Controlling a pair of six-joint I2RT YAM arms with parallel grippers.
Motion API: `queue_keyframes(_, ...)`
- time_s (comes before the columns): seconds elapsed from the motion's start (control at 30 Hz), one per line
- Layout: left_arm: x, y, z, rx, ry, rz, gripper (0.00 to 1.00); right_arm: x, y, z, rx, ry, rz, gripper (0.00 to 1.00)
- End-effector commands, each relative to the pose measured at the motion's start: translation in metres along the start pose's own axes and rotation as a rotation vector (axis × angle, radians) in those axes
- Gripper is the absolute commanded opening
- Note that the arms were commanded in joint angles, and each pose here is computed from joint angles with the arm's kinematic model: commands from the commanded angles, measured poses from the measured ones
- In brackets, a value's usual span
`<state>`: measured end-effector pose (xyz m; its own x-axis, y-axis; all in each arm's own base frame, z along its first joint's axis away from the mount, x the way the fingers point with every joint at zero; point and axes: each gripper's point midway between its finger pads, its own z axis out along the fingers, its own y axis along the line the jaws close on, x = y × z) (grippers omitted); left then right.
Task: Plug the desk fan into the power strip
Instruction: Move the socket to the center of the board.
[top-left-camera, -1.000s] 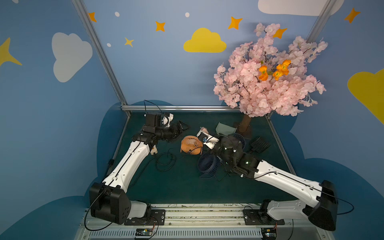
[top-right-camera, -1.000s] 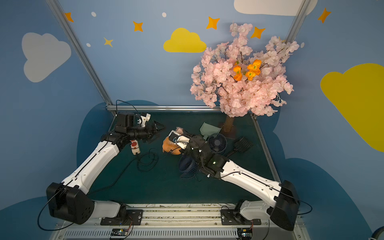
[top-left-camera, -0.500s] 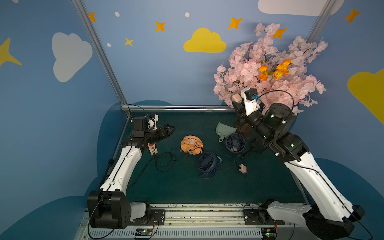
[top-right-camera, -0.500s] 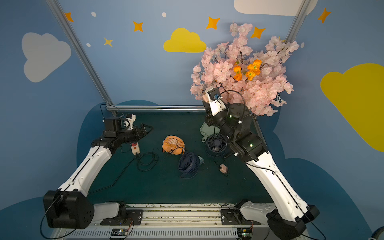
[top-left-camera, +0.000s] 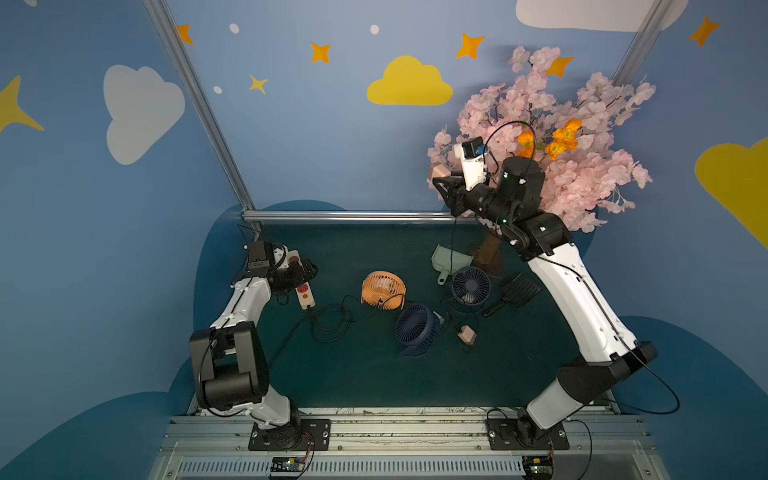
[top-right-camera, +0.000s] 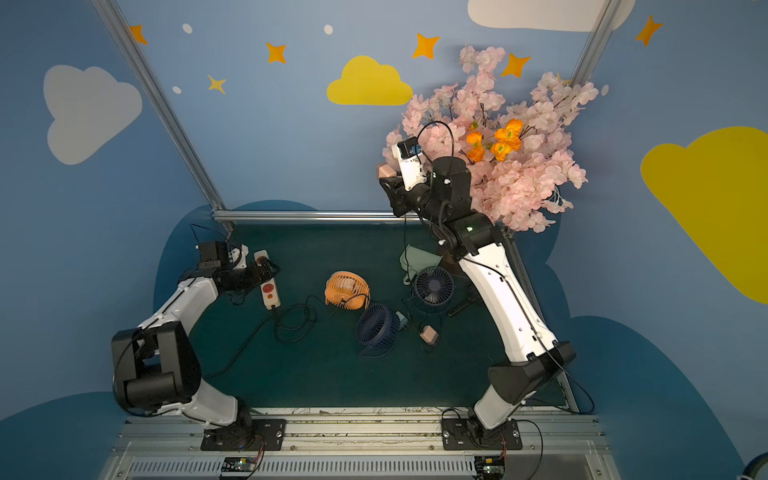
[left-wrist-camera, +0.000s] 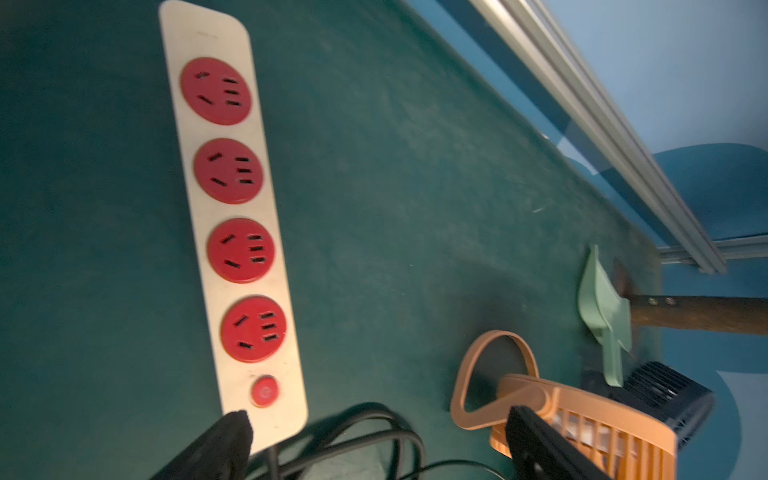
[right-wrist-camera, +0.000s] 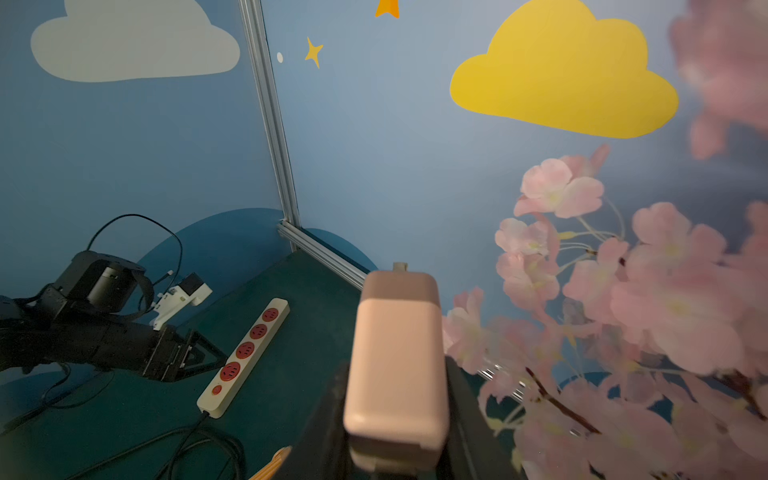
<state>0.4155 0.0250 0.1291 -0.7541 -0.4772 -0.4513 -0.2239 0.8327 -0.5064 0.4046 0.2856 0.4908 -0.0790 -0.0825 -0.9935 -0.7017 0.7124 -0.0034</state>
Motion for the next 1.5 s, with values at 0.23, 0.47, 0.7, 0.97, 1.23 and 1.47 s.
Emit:
queue_keyframes(0.23, -0.006, 0.043, 0.043, -0.125, 0.103, 0.042, 1.0, 0.07, 0.074, 0.055, -0.202, 0.198, -0.026, 0.02)
queue_keyframes(0.47, -0.007, 0.051, 0.081, -0.128, 0.207, 0.088, 1.0, 0.123, 0.1, 0.061, -0.279, 0.38, 0.051, 0.02)
queue_keyframes(0.7, 0.012, 0.036, 0.112, -0.152, 0.306, 0.225, 0.97, 0.148, 0.102, 0.06, -0.255, 0.477, 0.198, 0.0)
queue_keyframes(0.97, 0.058, -0.007, 0.119, -0.088, 0.393, 0.362, 0.76, 0.176, 0.089, 0.052, -0.094, 0.603, 0.385, 0.0)
queue_keyframes(1.23, 0.113, -0.045, 0.103, -0.024, 0.496, 0.375, 0.71, 0.188, 0.098, 0.054, -0.032, 0.654, 0.563, 0.0)
queue_keyframes(1.47, 0.122, -0.064, 0.069, 0.019, 0.463, 0.317, 0.8, 0.217, 0.116, 0.07, 0.042, 0.753, 0.681, 0.0)
